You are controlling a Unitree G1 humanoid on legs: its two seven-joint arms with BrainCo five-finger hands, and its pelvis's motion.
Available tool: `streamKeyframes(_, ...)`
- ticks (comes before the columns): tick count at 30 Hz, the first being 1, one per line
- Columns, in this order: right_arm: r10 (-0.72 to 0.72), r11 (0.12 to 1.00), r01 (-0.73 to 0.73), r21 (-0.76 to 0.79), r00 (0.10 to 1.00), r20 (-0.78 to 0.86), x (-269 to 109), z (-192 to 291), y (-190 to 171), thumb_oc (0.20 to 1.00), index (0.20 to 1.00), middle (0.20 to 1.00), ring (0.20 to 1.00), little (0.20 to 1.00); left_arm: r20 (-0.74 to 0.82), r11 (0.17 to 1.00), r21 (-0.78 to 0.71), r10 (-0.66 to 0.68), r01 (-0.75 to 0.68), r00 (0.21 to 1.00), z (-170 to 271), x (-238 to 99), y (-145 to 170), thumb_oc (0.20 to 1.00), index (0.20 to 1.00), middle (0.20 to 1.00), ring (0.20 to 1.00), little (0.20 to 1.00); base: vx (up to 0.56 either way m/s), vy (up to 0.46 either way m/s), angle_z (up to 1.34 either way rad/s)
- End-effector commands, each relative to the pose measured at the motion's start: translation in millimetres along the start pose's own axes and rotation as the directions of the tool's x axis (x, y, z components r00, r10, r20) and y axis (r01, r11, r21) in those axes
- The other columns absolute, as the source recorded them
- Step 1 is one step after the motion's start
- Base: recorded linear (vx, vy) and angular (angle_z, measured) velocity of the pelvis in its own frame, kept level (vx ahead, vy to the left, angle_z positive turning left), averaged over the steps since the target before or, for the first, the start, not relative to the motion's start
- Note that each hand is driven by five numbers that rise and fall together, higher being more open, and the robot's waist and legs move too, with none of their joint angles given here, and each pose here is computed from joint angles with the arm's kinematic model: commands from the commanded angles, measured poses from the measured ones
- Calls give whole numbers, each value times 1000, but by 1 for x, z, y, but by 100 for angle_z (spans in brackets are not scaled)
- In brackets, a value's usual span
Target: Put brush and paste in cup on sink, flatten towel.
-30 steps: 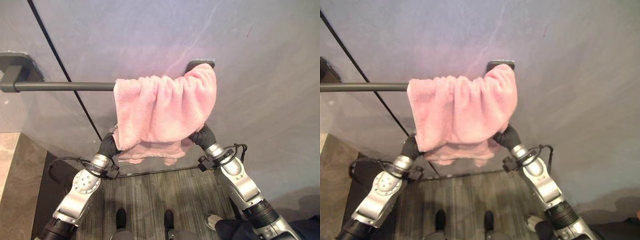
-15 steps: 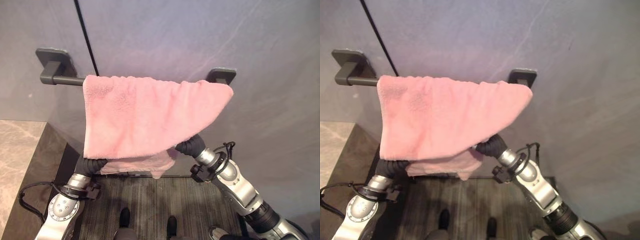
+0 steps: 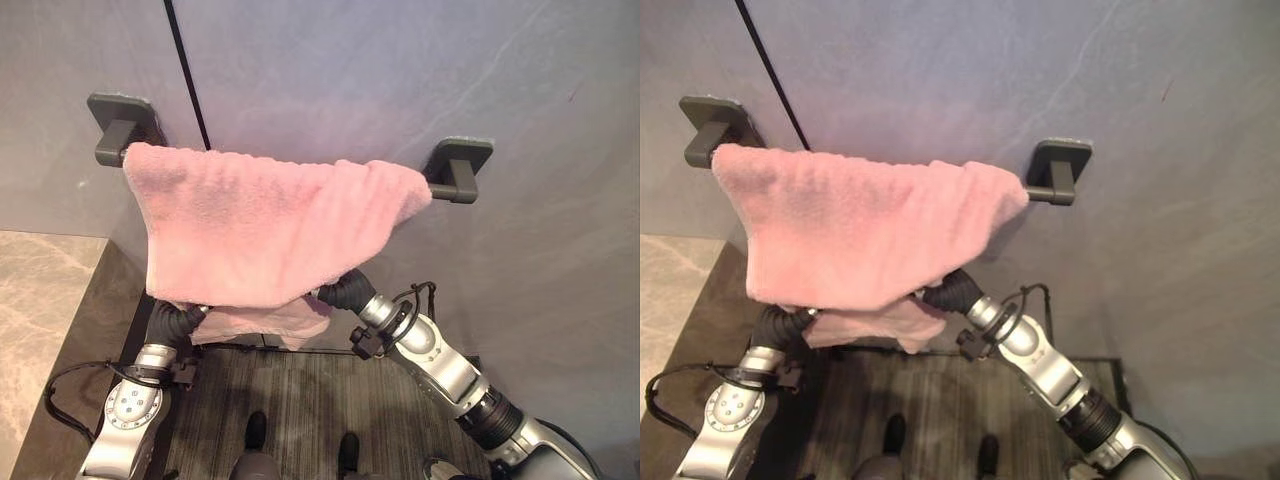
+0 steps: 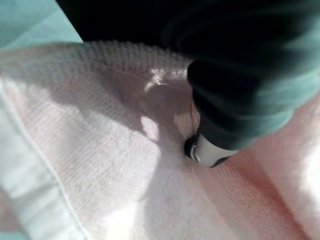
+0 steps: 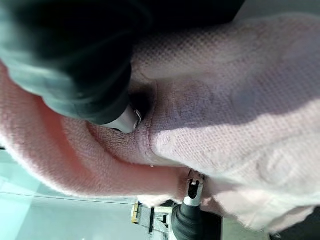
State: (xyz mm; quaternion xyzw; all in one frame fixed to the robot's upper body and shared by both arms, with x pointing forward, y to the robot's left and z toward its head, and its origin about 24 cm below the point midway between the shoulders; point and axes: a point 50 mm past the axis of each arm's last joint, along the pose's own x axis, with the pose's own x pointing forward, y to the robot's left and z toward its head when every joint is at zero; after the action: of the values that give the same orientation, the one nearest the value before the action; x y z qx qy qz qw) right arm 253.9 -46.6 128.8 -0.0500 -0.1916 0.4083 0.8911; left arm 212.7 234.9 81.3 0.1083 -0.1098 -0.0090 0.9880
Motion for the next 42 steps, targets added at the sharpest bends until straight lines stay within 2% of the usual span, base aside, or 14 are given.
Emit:
streamKeyframes(1,-50,999,51,2,981,190,1,32,-7,200,200,200,200,200,-24,991,94,99,-97,995,-6,1,23,200,200,200,200,200,31,27,2)
streamKeyframes(3,-73,997,73,2,988,134,-4,21,-9,200,200,200,200,200,-77,991,106,86,-77,993,-18,0,20,200,200,200,200,200,26,21,4)
streamKeyframes(4,-73,997,74,2,988,134,-4,21,-9,250,250,250,250,250,-77,991,106,85,-77,993,-18,0,20,200,200,200,200,200,0,0,0)
streamKeyframes(5,-78,997,79,-3,991,107,-7,15,-9,476,476,476,476,476,-94,991,115,78,-67,993,-21,-1,18,200,200,200,200,200,0,0,0)
streamKeyframes(6,-85,996,86,-10,993,86,-9,10,-9,1000,1000,1000,1000,1000,-110,990,129,69,-55,992,-25,-2,17,796,796,796,796,796,0,0,0)
streamKeyframes(7,-113,994,114,-3,993,39,-14,0,-11,1000,1000,1000,1000,1000,-135,991,125,64,-47,989,-30,-3,15,1000,1000,1000,1000,1000,0,0,0)
streamKeyframes(11,-197,979,202,17,971,-136,-41,-37,-15,1000,1000,1000,1000,1000,-229,985,172,54,-14,972,-52,-11,10,1000,1000,1000,1000,1000,0,0,0)
streamKeyframes(15,-351,927,376,15,878,-326,-82,-75,-25,1000,1000,1000,1000,1000,-295,972,229,130,-62,947,-70,-21,17,1000,1000,1000,1000,1000,0,4,1)
streamKeyframes(20,-452,875,483,-10,810,-373,-108,-81,-35,1000,1000,1000,1000,1000,-289,953,273,211,-131,934,-69,-28,30,1000,1000,1000,1000,1000,5,12,4)
streamKeyframes(28,-542,839,530,-121,800,-256,-124,-49,-56,1000,1000,1000,1000,1000,-222,921,317,304,-226,927,-56,-36,48,1000,1000,1000,1000,1000,0,0,0)
streamKeyframes(30,-575,795,538,-282,815,-68,-128,-6,-72,1000,1000,1000,1000,1000,-87,845,448,365,-291,927,-31,-40,67,1000,1000,1000,1000,1000,0,0,0)
streamKeyframes(32,-585,744,555,-371,810,39,-131,19,-81,1000,1000,1000,1000,1000,-8,796,500,399,-342,917,-15,-44,79,1000,1000,1000,1000,1000,0,0,0)
streamKeyframes(36,-580,648,604,-464,786,213,-134,57,-87,1000,1000,1000,1000,1000,182,683,567,441,-460,879,24,-50,101,1000,1000,1000,1000,1000,0,0,0)
streamKeyframes(42,-557,678,580,-452,806,199,-132,58,-85,1000,1000,1000,1000,1000,236,704,514,434,-491,869,41,-51,101,1000,1000,1000,1000,1000,0,0,0)
